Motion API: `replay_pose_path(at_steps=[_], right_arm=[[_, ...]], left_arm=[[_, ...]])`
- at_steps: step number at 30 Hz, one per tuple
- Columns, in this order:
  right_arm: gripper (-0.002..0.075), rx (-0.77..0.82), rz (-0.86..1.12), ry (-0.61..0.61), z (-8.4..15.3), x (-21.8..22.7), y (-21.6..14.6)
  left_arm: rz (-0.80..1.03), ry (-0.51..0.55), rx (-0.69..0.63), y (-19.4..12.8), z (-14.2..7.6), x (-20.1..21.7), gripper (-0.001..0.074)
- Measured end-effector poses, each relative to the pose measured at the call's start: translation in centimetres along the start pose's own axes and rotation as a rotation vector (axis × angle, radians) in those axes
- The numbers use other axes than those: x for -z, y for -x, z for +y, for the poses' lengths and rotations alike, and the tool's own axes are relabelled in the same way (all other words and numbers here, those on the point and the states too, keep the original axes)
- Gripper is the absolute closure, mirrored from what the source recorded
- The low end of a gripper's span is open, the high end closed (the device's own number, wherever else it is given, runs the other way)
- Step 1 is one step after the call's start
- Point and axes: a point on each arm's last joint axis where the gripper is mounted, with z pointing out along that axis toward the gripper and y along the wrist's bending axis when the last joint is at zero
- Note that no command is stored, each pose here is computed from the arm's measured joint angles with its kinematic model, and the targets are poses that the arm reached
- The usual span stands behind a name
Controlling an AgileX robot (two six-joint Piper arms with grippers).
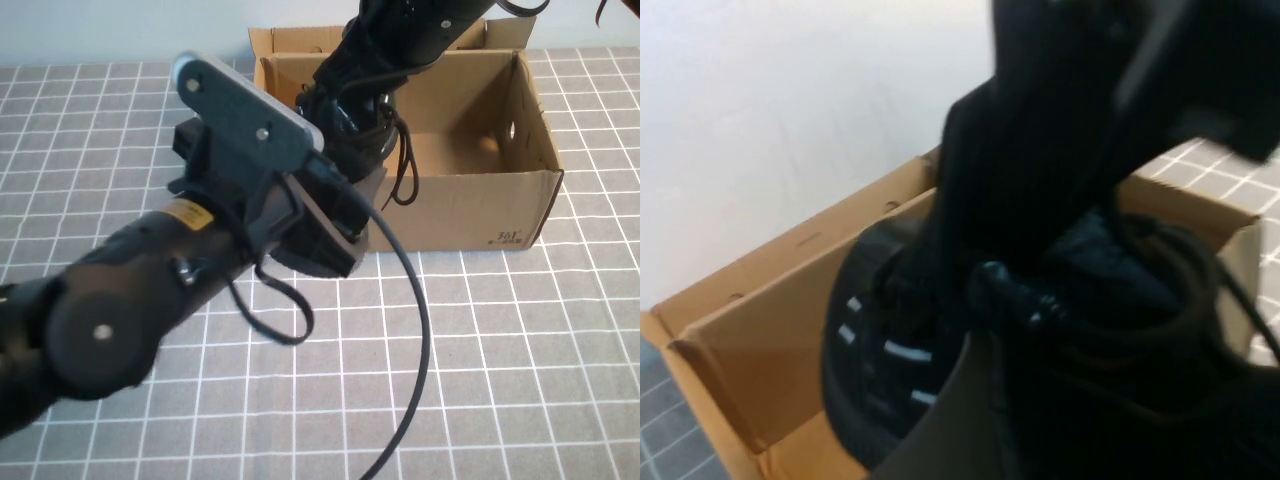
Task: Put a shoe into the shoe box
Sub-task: Hand over the shoe, then place the shoe in the shoe box
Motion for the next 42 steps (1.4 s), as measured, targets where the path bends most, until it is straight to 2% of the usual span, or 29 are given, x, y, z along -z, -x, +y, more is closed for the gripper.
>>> replay_pose_path(at_steps=[10, 22, 25, 30, 32, 38, 42], right_arm=[[0.0732, -0.001, 0.005, 0.002, 0.0, -0.1, 0.0], [0.0732, 0.029, 0.013, 0.002, 0.0, -0.3, -0.1], [0.0732, 0.045, 0.012, 0.013, 0.1, -0.3, -0.1], [0.0732, 0.039, 0.010, 0.028, 0.0, -0.3, -0.1], [0.0732, 0.038, 0.010, 0.029, 0.0, -0.3, -0.1], [0.0732, 0.038, 0.005, 0.030, 0.0, -0.3, 0.0], [0.0732, 0.037, -0.004, 0.034, 0.1, -0.3, 0.0]], left_arm=[[0.058, 0.030, 0.009, -2.1, -0.5, -2.5, 0.0092], [0.076, 0.046, 0.004, -3.0, -0.7, -3.3, 0.0241], [0.079, 0.049, 0.007, -3.1, -0.7, -3.4, 0.0304], [0.078, 0.055, 0.009, -3.1, -0.7, -3.4, 0.0451], [0.078, 0.056, 0.010, -3.1, -0.7, -3.4, 0.0484], [0.086, 0.082, 0.016, -3.4, 0.2, -3.5, 0.0542], [0.088, 0.096, 0.012, -3.4, 0.6, -3.5, 0.0548]])
